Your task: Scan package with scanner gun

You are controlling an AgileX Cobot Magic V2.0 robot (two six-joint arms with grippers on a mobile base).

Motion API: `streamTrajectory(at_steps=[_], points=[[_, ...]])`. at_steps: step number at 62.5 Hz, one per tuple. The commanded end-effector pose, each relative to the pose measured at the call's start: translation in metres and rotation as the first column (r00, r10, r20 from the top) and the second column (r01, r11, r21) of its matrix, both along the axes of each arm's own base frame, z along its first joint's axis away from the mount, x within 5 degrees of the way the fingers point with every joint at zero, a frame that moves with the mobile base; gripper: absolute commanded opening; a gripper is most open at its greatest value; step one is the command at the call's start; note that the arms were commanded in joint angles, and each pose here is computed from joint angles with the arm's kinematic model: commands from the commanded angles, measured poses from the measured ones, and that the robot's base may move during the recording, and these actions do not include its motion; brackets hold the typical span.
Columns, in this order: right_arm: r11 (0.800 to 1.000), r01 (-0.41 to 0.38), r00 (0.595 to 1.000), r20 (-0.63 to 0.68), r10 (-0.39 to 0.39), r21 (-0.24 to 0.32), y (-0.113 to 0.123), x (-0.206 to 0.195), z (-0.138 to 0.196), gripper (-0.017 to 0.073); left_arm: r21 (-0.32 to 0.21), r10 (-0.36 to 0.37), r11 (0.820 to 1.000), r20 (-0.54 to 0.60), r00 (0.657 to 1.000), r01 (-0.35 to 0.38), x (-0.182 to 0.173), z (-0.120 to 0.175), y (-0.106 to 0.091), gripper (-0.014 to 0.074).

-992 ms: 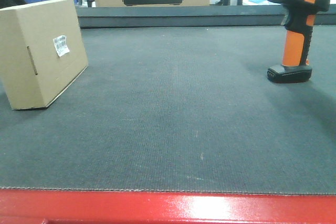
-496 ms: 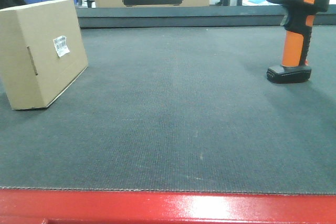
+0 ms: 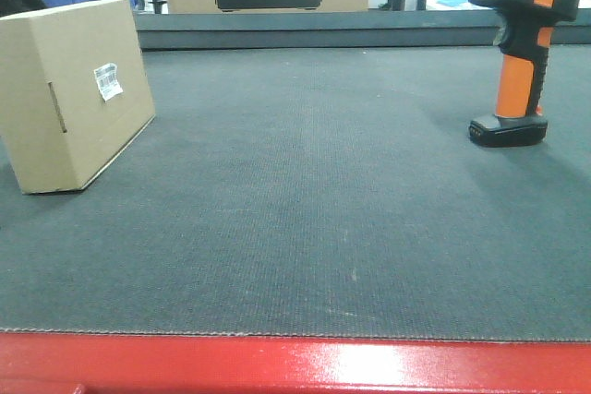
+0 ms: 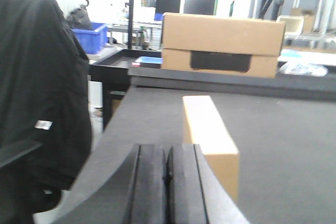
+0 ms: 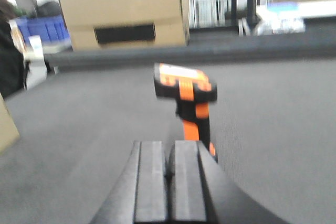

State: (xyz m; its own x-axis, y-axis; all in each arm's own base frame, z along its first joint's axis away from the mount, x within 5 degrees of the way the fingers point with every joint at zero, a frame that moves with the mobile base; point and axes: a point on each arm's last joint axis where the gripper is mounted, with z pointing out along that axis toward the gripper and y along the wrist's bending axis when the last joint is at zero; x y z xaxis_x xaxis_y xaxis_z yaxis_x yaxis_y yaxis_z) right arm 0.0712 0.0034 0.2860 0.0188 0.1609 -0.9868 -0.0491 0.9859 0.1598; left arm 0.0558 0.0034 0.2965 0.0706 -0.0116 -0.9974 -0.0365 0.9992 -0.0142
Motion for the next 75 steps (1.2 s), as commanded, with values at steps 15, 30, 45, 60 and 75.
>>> streamTrajectory(at_steps=[15,30,45,60,75], points=[[1.0,0.001,0.998,0.06,-0.001,-0.009,0.0,-0.009,0.004,-0.0162,0.02,0.014,1.0,-0.006,1.0,-0.014,-0.004,-0.002,0.001,-0.0111],[1.0,0.001,0.998,0.058,-0.001,-0.009,0.0,-0.009,0.004,-0.0162,0.02,0.014,1.0,-0.006,1.0,-0.014,-0.004,-0.002,0.001,-0.0111],[1.0,0.001,0.998,0.06,-0.001,-0.009,0.0,-0.009,0.004,-0.0162,0.02,0.014,1.0,-0.006,1.0,-0.014,-0.004,-0.002,0.001,-0.0111],[0.982,0.057,0.997,0.054,-0.048,-0.178,-0.003,-0.01,-0.015,-0.0162,0.02,0.014,1.0,-0.006,1.0,-0.014,-0.004,-0.002,0.001,-0.0111],[0.98,0.133,0.991,0.03,-0.13,-0.151,-0.008,-0.012,-0.067,-0.0162,0.02,0.014,1.0,-0.006,1.0,-0.014,-0.004,-0.002,0.001,-0.0111]])
